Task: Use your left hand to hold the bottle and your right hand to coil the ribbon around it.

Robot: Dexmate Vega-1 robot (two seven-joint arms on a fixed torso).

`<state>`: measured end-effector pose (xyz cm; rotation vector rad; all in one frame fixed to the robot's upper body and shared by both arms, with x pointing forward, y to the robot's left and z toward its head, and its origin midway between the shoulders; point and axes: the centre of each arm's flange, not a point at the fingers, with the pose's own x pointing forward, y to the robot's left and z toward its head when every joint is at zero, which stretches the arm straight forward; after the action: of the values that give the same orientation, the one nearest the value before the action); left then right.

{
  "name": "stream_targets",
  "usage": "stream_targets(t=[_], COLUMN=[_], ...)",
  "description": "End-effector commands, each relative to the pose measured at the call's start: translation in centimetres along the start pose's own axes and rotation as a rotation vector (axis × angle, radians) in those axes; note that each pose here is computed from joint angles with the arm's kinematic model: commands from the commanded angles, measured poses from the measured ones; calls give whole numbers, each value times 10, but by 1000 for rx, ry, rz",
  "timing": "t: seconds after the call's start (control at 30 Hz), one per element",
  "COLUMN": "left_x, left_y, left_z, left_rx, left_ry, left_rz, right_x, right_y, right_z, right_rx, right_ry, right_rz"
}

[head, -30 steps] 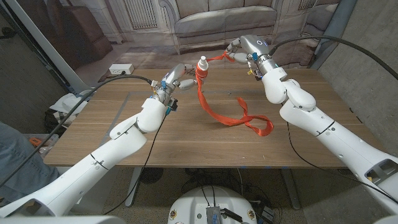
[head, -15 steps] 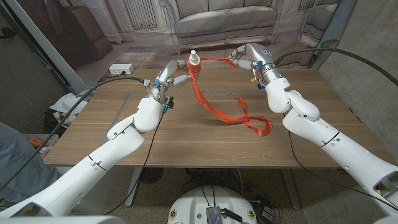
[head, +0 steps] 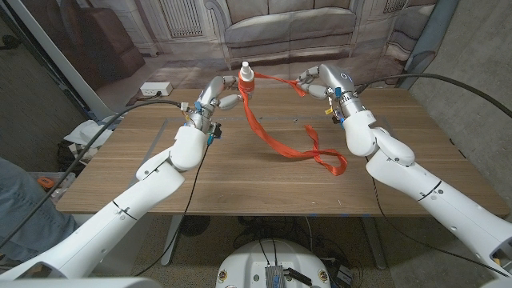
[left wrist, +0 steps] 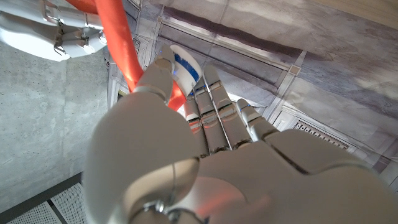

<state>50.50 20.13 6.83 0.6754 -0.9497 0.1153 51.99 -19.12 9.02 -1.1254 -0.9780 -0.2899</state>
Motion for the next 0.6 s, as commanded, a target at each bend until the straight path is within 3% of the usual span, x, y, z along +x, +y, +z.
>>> stream_targets(t=[0.03, 0.6], left_x=[-3, -3], left_y=[3, 3], left_z=[-2, -1], left_rx=[-18, -13], left_ry=[7, 11], left_rz=[18, 10], right_x=[-12, -14], right_y=[9, 10], right_z=[2, 4], right_rx=[65, 81], right_ry=[6, 10], right_rz=[-9, -17])
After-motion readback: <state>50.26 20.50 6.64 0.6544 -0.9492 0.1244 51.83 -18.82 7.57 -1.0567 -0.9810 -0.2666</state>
